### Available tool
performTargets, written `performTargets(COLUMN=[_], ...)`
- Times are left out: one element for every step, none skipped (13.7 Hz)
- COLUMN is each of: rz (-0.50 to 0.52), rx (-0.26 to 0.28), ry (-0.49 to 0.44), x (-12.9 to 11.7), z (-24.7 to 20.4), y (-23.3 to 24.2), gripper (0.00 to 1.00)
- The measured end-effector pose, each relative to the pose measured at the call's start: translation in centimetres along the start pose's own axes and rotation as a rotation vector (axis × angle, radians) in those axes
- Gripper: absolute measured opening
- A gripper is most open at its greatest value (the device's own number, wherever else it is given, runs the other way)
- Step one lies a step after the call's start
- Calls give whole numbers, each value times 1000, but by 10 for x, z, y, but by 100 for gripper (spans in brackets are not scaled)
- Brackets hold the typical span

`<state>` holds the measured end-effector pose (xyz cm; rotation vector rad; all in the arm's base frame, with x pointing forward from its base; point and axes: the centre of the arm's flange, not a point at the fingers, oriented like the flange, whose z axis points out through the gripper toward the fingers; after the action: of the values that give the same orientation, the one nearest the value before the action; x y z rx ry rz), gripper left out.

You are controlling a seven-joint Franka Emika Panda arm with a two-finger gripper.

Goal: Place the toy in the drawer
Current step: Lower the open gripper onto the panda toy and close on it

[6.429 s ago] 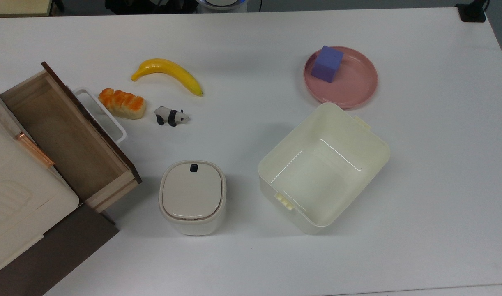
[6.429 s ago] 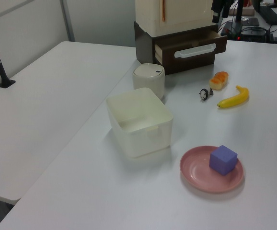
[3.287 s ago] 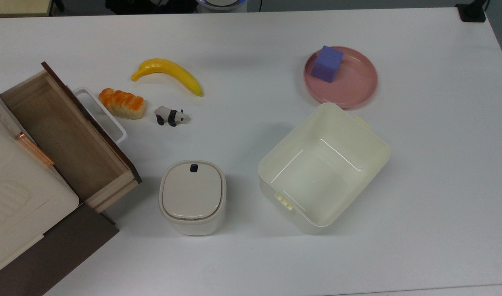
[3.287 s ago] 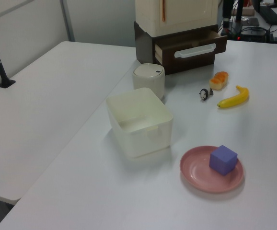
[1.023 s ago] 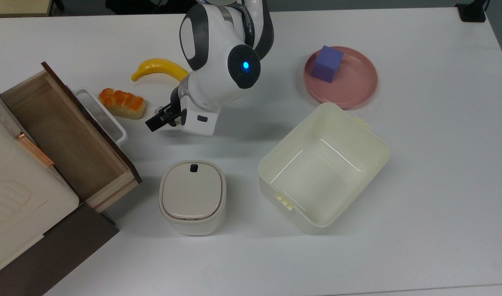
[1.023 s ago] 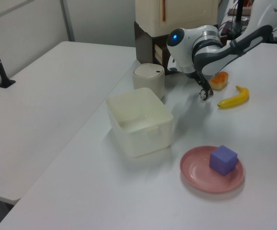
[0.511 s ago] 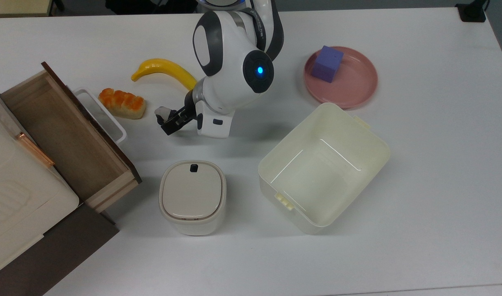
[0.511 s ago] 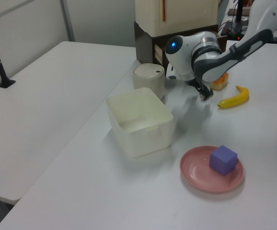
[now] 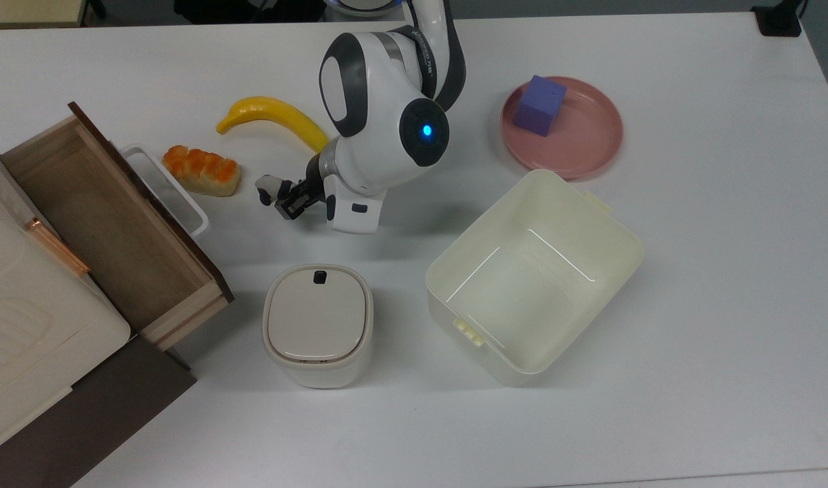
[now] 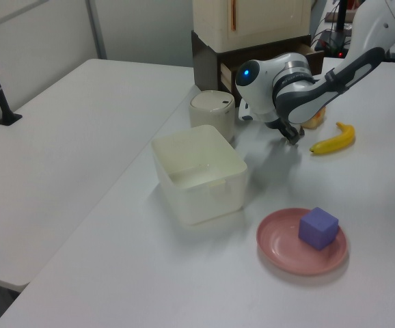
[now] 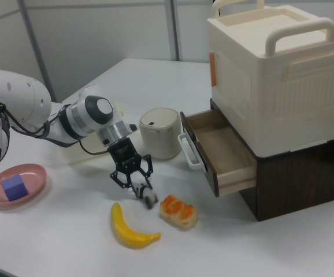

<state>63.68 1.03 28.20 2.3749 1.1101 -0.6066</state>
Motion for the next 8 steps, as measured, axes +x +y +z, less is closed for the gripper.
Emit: performTargets(rz=[15,53,76,95,108,114,119,124], rx=[0,0,0,-1,-1,-2,-3,-4], ry=[0,0,0,1,2,2,3,5], x=[0,0,0,0,-1,-1,-1,-2], z=[0,0,0,-1,-1,-2,-2,-4], y=[0,0,0,1,1,1,2,3], gripper=[39,28,28,28,28,28,28,28])
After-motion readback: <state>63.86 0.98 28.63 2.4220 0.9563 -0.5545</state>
